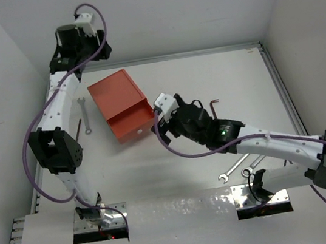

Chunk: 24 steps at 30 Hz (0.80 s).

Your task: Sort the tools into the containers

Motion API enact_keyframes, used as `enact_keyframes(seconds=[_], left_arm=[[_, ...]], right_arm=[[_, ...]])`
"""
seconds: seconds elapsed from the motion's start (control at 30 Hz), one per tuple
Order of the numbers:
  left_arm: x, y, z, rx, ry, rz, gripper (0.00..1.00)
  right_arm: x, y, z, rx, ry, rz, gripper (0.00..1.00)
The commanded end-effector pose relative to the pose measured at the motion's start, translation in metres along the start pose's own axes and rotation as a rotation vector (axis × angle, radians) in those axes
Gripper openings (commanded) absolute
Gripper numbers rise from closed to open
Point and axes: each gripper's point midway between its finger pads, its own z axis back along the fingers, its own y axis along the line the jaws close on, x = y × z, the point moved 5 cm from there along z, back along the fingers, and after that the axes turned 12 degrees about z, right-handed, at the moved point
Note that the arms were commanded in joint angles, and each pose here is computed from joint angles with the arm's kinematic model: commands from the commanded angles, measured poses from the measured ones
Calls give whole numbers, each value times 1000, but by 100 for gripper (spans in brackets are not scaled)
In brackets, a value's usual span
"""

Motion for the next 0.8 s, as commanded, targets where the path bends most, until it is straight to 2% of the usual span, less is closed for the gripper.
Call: enact_keyframes(seconds=[0.0,0.03,0.1,0.13,0.17,0.23,0.27,0.33,0.37,0.5,0.63,0.77], left_arm=[[43,12,59,22,-56,72,54],[46,45,72,98,-66,118,60],[29,80,88,198,-29,146,66],[21,107,98,271,-14,119,67],[-4,123,101,333,40,120,69],[-32,154,110,417,114,59,70],[-64,164,108,432,208,55,70],[-96,182,113,459,321,-5,69],[-125,190,112,455,403,21,69],[-179,221,113,402,519,165,66],[-218,231,105,398,604,141,65],[-236,239,98,428,653,129,59]], right_arm=[[-17,-44,14,-154,104,-17,91],[-13,-53,14,-151,100,-58,91],[-31,-81,12,-180,160,-197,92],[-33,-83,10,-130,154,-246,92],[-47,-95,9,-146,192,-311,92],[-59,-98,8,-146,221,-325,92],[-63,-100,8,-151,230,-323,92],[-70,-99,7,-131,246,-331,92],[-73,-99,6,-111,252,-340,92],[-86,-93,1,-75,298,-332,92],[-95,-88,-3,-63,331,-331,90],[-100,-88,-2,-74,342,-327,90]])
